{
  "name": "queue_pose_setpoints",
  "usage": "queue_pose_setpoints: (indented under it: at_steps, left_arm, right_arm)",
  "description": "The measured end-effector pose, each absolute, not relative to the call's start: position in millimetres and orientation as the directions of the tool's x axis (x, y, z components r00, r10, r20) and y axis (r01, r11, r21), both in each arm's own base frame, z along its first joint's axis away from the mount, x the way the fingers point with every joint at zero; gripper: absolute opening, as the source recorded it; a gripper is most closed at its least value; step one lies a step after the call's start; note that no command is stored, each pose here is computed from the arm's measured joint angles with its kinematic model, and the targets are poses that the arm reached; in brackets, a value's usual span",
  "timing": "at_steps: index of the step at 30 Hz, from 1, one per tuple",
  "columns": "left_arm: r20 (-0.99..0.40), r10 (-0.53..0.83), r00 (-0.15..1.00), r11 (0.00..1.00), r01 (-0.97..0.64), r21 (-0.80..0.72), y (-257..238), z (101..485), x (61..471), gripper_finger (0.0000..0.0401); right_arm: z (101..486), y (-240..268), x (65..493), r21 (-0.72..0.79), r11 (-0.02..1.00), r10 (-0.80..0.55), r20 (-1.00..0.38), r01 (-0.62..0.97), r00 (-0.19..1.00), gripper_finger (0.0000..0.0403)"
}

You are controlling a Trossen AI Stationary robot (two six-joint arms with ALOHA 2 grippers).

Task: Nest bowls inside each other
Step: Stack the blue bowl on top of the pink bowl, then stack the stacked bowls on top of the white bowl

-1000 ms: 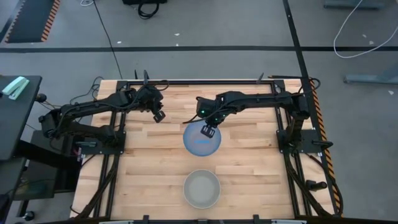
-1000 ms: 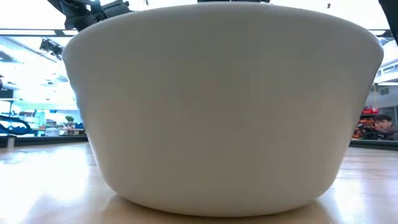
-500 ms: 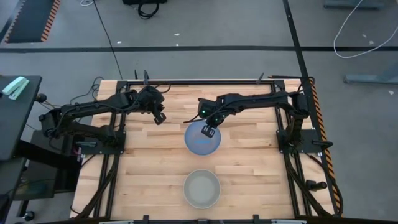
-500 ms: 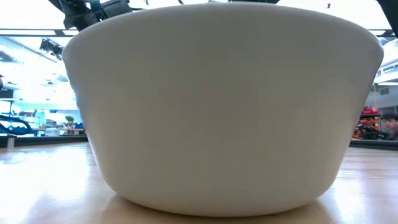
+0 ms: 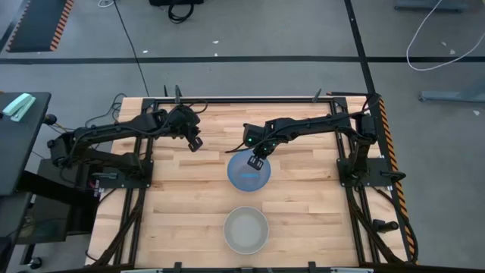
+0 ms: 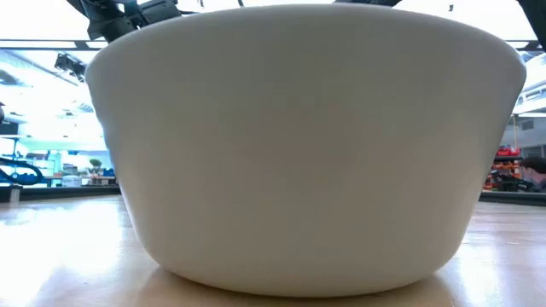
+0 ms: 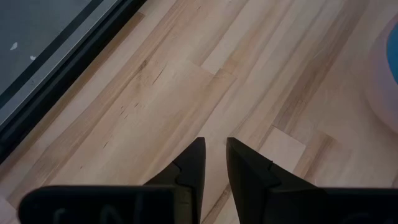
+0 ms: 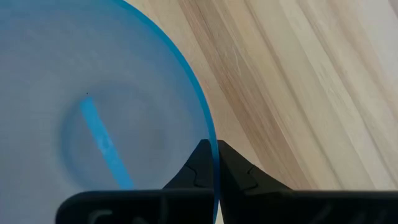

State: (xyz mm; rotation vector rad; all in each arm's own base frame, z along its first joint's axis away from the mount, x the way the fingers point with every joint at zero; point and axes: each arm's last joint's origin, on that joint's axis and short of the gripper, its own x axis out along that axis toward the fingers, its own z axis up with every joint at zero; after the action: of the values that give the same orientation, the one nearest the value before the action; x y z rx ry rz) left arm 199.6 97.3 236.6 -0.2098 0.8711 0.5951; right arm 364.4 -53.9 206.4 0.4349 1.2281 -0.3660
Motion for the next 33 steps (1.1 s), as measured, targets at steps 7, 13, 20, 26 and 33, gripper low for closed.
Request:
queue_pose_setpoints:
  at_steps: [7, 13, 20, 26, 33]
  left_arm:
    - [-0.769, 0.404, 0.496, 0.817, -0.573, 0.059, 97.2, 236.7, 199.6, 0.0068]
    - [-0.769, 0.404, 0.496, 0.817, -0.573, 0.059, 97.2, 236.7, 199.6, 0.0075]
    - [-0.769, 0.404, 0.496, 0.817, -0.574, 0.059, 97.3, 236.6, 199.6, 0.0067]
    - [-0.769, 0.404, 0.496, 0.817, -0.574, 0.059, 97.3, 236.7, 199.6, 0.0071]
    - [-0.769, 0.404, 0.496, 0.817, -0.574, 0.059, 97.3, 236.7, 199.6, 0.0073]
  right_arm:
    - [206.4, -54.1, 366.4, 0.135, 0.857, -0.037, -0.947, 0.498, 0.320, 0.0015]
    - [210.2, -53.3, 368.2, 0.173, 0.860, 0.003, -0.942, 0.481, 0.334, 0.0056]
    - [231.1, -53.1, 375.7, 0.195, 0.869, 0.013, -0.927, 0.454, 0.375, 0.0100]
    - [236.6, -54.1, 370.8, 0.154, 0.872, -0.001, -0.949, 0.465, 0.314, 0.0119]
    - [227.8, -58.5, 357.3, 0.070, 0.857, -0.030, -0.982, 0.510, 0.185, 0.0122]
